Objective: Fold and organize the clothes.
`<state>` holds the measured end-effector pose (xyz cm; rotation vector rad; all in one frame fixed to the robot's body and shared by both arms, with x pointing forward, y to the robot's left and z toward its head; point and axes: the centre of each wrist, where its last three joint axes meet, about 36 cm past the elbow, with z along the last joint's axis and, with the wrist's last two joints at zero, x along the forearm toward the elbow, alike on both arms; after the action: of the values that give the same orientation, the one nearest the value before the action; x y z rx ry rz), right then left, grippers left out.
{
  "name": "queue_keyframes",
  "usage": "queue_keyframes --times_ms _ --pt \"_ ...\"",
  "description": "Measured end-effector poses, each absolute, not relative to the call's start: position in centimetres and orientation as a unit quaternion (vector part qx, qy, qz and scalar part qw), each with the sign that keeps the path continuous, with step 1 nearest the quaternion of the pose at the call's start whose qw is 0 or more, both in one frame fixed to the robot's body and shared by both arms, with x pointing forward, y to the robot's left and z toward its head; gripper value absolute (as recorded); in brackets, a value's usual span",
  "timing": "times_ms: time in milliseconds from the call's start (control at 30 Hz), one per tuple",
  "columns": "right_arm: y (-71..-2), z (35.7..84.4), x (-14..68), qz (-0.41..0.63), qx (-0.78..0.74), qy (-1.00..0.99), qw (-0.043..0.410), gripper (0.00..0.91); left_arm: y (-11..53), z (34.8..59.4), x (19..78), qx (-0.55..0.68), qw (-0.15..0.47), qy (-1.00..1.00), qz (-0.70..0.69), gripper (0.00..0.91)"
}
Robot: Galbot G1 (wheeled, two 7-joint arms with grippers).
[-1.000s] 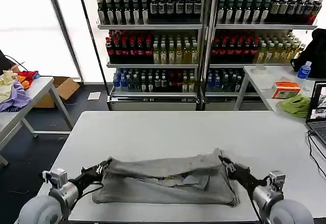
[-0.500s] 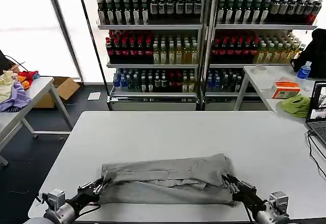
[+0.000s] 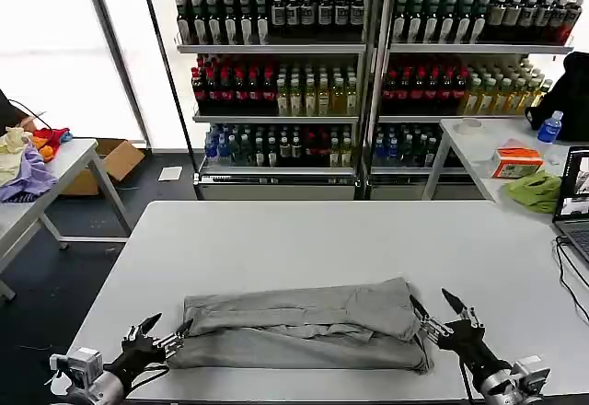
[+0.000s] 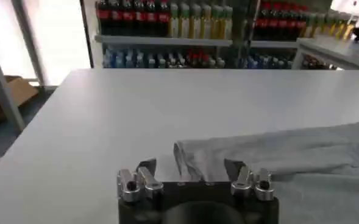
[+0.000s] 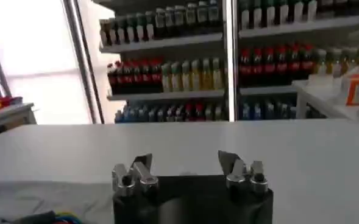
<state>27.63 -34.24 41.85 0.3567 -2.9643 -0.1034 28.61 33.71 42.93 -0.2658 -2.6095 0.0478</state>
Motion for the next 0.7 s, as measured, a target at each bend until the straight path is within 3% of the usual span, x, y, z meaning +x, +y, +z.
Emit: queue_keyframes --times_ms 367,433,467,500,533,600,633,700 --pt "-35.9 39.1 27.2 -0.028 0.1 -0.994 0.04 0.907 31.5 40.1 28.8 -0.064 0.243 -0.967 0.045 0.907" --pt "-36.0 39.0 27.1 -0.026 0.1 -0.994 0.035 0.907 31.1 39.7 28.8 -0.061 0.244 -0.967 0.051 0.836" --pt "-36.1 39.0 27.1 -0.025 0.099 -0.994 0.033 0.907 30.9 39.5 28.9 -0.06 0.244 -0.967 0.053 0.605" --pt "-36.2 38.9 27.0 -0.024 0.099 -0.994 0.031 0.907 30.7 39.2 28.9 -0.06 0.244 -0.966 0.055 0.494" --pt "-36.2 38.9 27.0 -0.024 0.098 -0.995 0.029 0.907 30.5 39.0 29.0 -0.061 0.245 -0.966 0.057 0.272" --pt "-36.4 38.9 26.9 -0.024 0.097 -0.995 0.027 0.907 30.2 38.5 29.1 -0.06 0.248 -0.965 0.058 0.161" --pt "-36.4 38.8 26.9 -0.024 0.097 -0.995 0.026 0.907 30.1 38.3 29.1 -0.06 0.249 -0.965 0.059 0.06" --pt "-36.6 38.8 26.8 -0.023 0.097 -0.995 0.023 0.907 30.0 38.0 29.2 -0.06 0.25 -0.965 0.058 0.01"
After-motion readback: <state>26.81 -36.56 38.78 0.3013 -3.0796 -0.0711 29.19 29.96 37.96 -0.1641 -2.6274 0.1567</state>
